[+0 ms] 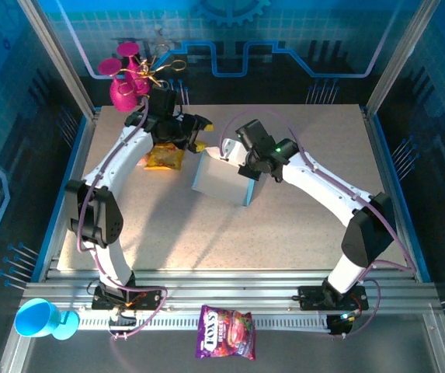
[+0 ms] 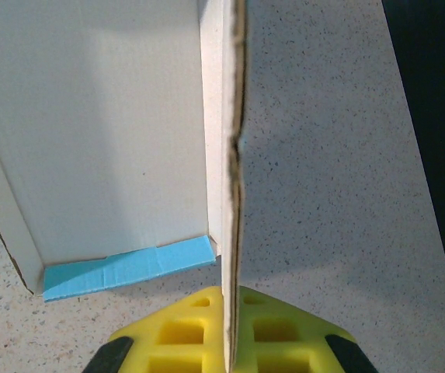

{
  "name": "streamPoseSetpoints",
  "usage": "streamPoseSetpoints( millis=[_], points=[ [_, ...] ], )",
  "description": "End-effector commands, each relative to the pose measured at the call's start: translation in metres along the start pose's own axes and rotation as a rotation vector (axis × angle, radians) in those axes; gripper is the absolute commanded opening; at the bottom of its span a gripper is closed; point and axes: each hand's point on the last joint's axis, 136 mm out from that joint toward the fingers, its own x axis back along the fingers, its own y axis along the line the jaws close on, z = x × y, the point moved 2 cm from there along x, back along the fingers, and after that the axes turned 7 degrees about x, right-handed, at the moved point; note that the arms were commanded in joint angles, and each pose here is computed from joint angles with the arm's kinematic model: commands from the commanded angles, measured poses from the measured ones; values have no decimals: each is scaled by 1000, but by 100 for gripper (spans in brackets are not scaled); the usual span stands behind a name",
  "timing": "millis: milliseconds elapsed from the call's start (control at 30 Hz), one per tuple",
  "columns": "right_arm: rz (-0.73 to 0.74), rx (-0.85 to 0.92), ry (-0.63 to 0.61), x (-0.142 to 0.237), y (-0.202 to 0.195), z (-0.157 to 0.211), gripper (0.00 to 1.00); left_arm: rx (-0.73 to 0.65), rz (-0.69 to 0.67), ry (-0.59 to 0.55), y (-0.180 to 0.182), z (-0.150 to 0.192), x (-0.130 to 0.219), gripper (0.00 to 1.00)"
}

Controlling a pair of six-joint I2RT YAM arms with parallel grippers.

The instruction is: Fold the paper box

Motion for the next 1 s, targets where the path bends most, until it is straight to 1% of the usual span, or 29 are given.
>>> streamPoseSetpoints(
  millis=[0,600,767,967],
  points=[
    [14,-12,-36,5,-9,-9,0,10,-13,35,5,6,-2,53],
    [9,-8,-37,4,-5,-12,0,52,-29,90,22,20,-19,52],
    [29,11,-30,4,-7,-13,0,60,-33,117,25,22,-24,49],
    [74,54,-6,5,-9,-14,0,63,-69,144,35,24,-29,46]
  ],
)
